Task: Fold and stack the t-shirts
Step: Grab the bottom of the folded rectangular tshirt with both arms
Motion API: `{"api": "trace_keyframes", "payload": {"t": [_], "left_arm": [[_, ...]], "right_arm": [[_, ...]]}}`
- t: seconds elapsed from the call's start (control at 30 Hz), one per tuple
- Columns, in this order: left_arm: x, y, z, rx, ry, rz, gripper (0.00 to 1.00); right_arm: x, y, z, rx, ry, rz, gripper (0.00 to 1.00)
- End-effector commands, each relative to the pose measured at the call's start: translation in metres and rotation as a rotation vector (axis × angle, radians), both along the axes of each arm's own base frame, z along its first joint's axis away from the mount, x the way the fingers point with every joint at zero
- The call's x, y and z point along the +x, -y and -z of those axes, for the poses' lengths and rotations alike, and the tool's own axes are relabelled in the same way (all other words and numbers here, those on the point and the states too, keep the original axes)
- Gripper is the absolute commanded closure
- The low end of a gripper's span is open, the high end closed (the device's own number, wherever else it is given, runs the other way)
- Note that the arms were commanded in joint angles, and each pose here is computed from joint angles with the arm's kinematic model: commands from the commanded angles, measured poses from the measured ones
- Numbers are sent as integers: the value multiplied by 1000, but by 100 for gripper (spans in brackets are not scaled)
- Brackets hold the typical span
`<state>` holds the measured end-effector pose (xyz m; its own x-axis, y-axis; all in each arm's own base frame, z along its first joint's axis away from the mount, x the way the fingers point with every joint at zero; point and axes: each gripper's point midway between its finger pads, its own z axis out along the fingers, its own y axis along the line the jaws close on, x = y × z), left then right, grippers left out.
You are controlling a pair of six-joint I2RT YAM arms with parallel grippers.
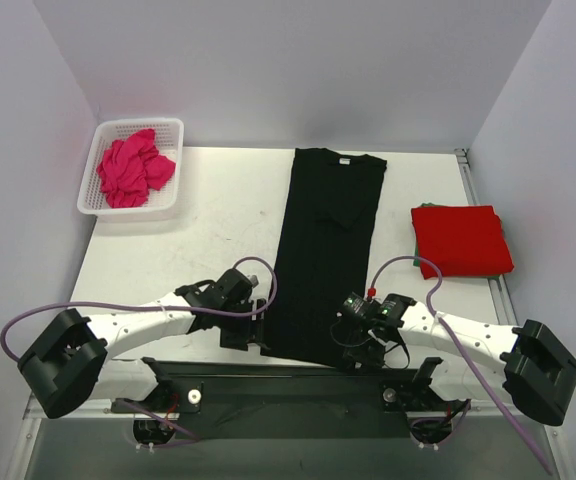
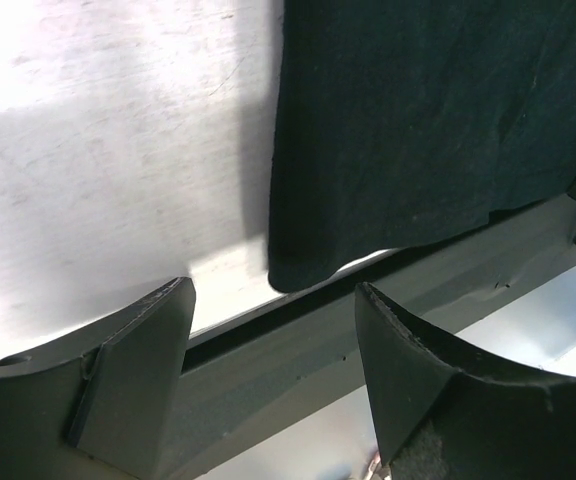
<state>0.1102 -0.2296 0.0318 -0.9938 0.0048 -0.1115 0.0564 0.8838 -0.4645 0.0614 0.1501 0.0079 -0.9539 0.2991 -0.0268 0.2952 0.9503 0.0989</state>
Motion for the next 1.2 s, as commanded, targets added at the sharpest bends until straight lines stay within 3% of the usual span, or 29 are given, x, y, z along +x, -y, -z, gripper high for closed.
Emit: {"api": "trace_keyframes", "payload": {"t": [0.0, 0.33, 0.43, 0.53, 0.7, 0.77, 1.0, 1.17], "left_arm": [[8, 20, -9, -68, 39, 30, 26], [5, 30, 5, -54, 16, 54, 32], [3, 28, 11, -28, 7, 56, 41], [1, 19, 17, 26, -1, 54, 56], [-2, 9, 22, 74, 1, 47, 72], [-2, 5, 22, 93, 10, 43, 78], [1, -12, 18, 163, 42, 17, 81], [0, -17, 13, 166, 55, -1, 76]], "right_arm": [[-6, 13, 4, -53, -9, 24, 67], [-6, 16, 6, -59, -6, 26, 69], [-6, 17, 7, -63, -3, 22, 72], [-6, 16, 7, -61, -1, 17, 79], [-6, 18, 7, -63, 1, 19, 99], [-5, 18, 7, -61, 4, 24, 100], [-7, 19, 8, -62, -5, 30, 100], [-7, 19, 8, -63, -5, 25, 100]]}}
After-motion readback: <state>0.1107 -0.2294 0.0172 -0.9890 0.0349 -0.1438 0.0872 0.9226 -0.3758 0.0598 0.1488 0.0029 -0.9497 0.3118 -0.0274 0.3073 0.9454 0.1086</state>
